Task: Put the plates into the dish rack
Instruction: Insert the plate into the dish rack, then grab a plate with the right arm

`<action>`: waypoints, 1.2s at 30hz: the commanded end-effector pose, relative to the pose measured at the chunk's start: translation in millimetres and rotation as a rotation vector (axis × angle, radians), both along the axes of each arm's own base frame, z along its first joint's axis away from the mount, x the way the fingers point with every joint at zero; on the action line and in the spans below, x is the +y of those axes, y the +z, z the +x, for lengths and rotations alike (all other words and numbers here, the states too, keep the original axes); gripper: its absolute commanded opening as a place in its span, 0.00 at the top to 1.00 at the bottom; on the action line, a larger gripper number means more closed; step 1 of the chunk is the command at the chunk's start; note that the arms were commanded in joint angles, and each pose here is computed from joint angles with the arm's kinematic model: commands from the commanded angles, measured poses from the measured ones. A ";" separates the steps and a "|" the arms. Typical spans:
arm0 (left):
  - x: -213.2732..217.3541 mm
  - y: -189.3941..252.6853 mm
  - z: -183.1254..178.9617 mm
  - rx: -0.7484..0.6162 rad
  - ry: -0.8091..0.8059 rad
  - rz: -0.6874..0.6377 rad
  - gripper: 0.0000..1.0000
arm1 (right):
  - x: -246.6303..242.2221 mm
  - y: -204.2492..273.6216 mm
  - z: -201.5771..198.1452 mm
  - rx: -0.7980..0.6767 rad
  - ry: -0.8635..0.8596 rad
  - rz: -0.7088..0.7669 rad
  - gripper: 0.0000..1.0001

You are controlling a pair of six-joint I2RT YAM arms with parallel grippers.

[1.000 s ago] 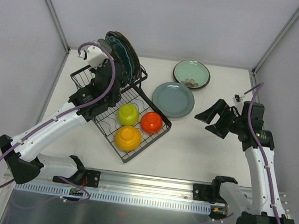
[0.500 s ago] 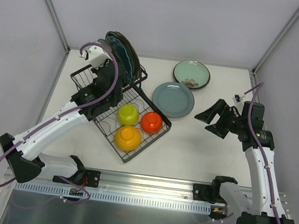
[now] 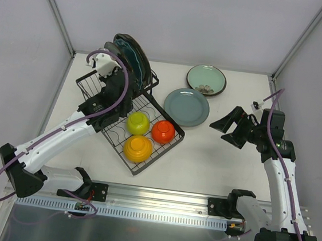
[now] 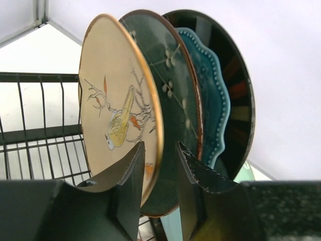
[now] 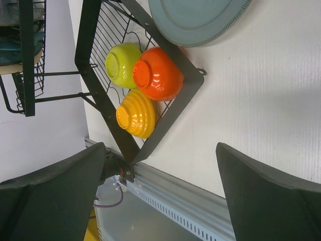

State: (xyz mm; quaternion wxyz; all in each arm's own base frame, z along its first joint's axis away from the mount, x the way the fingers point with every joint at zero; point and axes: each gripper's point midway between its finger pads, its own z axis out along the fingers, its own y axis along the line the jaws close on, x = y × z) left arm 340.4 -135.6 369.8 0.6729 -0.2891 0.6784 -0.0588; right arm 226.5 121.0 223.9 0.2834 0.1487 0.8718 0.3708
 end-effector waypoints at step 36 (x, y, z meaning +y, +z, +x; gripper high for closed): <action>44.6 0.5 -56.3 -0.058 -0.340 0.325 0.02 | -16.7 -33.3 74.5 -0.066 -0.157 -0.096 0.07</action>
